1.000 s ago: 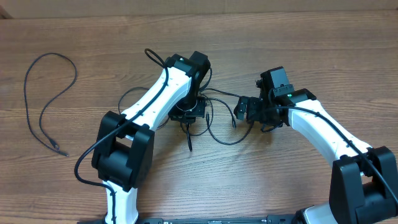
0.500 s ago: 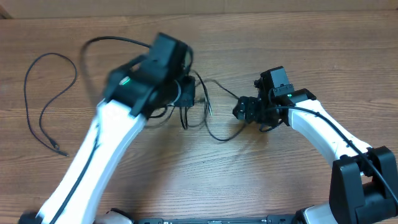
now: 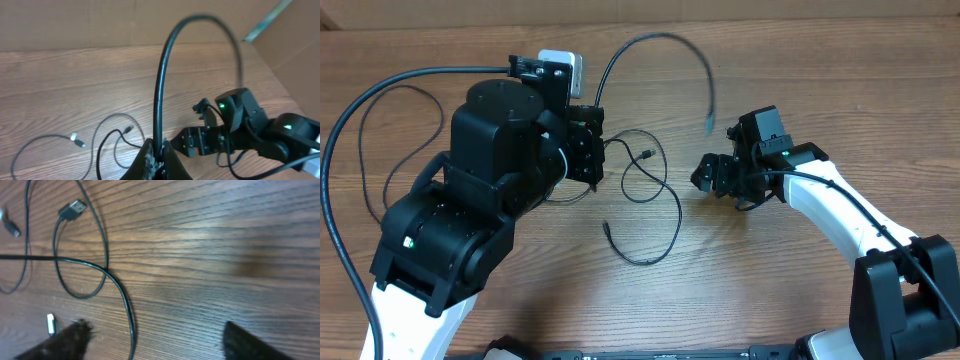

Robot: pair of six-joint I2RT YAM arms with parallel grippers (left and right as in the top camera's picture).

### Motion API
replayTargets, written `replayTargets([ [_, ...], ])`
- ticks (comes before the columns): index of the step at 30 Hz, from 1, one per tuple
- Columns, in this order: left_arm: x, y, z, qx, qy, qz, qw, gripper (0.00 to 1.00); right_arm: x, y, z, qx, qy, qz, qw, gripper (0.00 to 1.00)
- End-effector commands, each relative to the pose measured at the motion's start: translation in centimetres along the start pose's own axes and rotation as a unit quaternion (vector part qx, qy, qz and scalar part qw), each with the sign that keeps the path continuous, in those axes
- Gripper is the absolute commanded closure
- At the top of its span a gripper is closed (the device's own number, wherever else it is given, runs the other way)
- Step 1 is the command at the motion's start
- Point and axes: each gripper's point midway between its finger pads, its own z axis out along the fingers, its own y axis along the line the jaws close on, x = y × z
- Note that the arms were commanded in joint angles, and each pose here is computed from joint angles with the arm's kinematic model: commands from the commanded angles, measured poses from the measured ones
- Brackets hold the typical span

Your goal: Untangle cables

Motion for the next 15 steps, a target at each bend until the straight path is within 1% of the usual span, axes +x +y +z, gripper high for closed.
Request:
replayTargets([
  [1, -0.7, 1.4, -0.2, -0.041, -0.014, 0.020, 0.999, 0.96, 0.3, 0.2, 0.2, -0.010, 0.008, 0.003, 1.000, 0.06],
  [3, -0.7, 2.3, -0.3, -0.067, -0.017, 0.020, 0.997, 0.96, 0.6, 0.1, 0.2, -0.008, 0.013, 0.005, 1.000, 0.01],
  [8, -0.5, 5.3, -0.9, -0.153, -0.019, 0.022, 0.988, 0.96, 1.5, -0.4, 0.2, 0.002, 0.030, 0.011, 0.999, 0.00],
  [9, -0.3, 5.6, -1.0, -0.163, -0.013, 0.024, 0.986, 0.94, 1.6, -0.4, 0.2, 0.004, 0.033, 0.012, 0.999, 0.00],
  [11, 0.6, 6.0, -0.9, -0.170, 0.006, 0.027, 0.985, 0.92, 1.7, -0.5, 0.2, 0.005, 0.035, 0.013, 0.999, 0.00],
  [14, 3.0, 5.4, 0.2, -0.146, 0.065, 0.029, 0.987, 0.96, 1.4, -1.0, 0.2, 0.021, 0.027, 0.012, 0.999, 0.00],
  [15, 3.9, 5.1, 0.7, -0.135, 0.088, 0.029, 0.986, 0.96, 1.3, -1.3, 0.2, 0.030, 0.023, 0.012, 0.999, 0.00],
])
